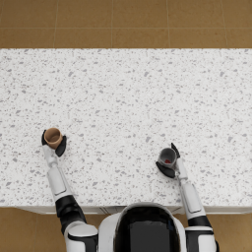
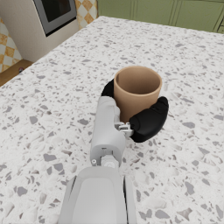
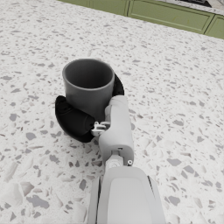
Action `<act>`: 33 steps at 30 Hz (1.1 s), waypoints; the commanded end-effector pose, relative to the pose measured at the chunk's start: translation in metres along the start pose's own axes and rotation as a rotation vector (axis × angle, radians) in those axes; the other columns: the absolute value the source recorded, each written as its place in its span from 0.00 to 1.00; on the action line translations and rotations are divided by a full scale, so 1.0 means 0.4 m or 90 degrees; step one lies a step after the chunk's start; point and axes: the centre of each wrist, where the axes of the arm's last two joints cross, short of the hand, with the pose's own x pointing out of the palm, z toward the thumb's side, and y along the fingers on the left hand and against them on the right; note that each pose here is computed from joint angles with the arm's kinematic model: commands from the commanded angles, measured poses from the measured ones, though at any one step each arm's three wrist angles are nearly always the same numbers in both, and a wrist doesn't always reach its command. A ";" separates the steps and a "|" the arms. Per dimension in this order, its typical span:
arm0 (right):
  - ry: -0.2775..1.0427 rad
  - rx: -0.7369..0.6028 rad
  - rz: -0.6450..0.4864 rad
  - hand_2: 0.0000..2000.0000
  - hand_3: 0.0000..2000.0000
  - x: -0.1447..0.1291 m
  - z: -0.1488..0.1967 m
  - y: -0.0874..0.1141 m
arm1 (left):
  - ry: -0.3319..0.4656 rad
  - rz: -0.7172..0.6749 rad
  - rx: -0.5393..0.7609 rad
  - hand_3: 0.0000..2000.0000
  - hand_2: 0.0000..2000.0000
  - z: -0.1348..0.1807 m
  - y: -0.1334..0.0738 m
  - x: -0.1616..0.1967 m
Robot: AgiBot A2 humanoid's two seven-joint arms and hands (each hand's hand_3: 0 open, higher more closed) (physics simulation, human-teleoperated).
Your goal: Pick up two cups and pour the berry on the right into the cup on the left
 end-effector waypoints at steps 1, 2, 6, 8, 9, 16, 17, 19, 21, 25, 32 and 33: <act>0.024 0.222 0.015 1.00 0.64 -0.001 -0.225 0.067 | -0.004 0.003 0.017 0.64 1.00 0.014 -0.005 -0.005; 0.034 0.222 0.022 1.00 0.64 -0.001 -0.225 0.067 | -0.005 0.001 0.033 0.64 1.00 0.026 -0.012 -0.005; 0.080 0.236 0.072 1.00 0.64 -0.005 -0.234 0.068 | 0.020 -0.071 0.142 0.64 1.00 0.096 -0.102 0.053; 0.115 0.243 0.097 1.00 0.64 -0.006 -0.237 0.069 | 0.039 -0.151 0.202 0.64 1.00 0.135 -0.168 0.124; 0.093 -0.128 0.039 1.00 0.64 -0.040 0.142 0.040 | 0.043 -0.179 0.215 0.64 1.00 0.142 -0.187 0.149; 0.061 -0.223 0.042 1.00 0.64 -0.028 0.263 -0.010 | 0.053 -0.307 0.242 0.64 1.00 0.159 -0.232 0.276; 0.057 -0.229 0.038 1.00 0.64 -0.030 0.271 -0.017 | 0.051 -0.320 0.247 0.64 1.00 0.163 -0.239 0.289; 0.048 -0.249 0.035 1.00 0.64 -0.029 0.295 -0.030 | 0.050 -0.350 0.250 0.64 1.00 0.164 -0.251 0.323; 0.039 -0.270 0.026 1.00 0.64 -0.033 0.320 -0.045 | 0.051 -0.387 0.250 0.64 1.00 0.159 -0.271 0.360; 0.018 -0.307 0.022 1.00 0.64 -0.024 0.370 -0.089 | 0.050 -0.450 0.252 0.64 1.00 0.153 -0.309 0.420; 0.028 -0.334 -0.005 1.00 0.64 -0.030 0.431 -0.157 | 0.065 -0.493 0.296 0.64 1.00 0.183 -0.340 0.485; 0.046 -0.338 -0.010 1.00 0.64 -0.029 0.439 -0.159 | 0.084 -0.492 0.300 0.64 1.00 0.180 -0.340 0.491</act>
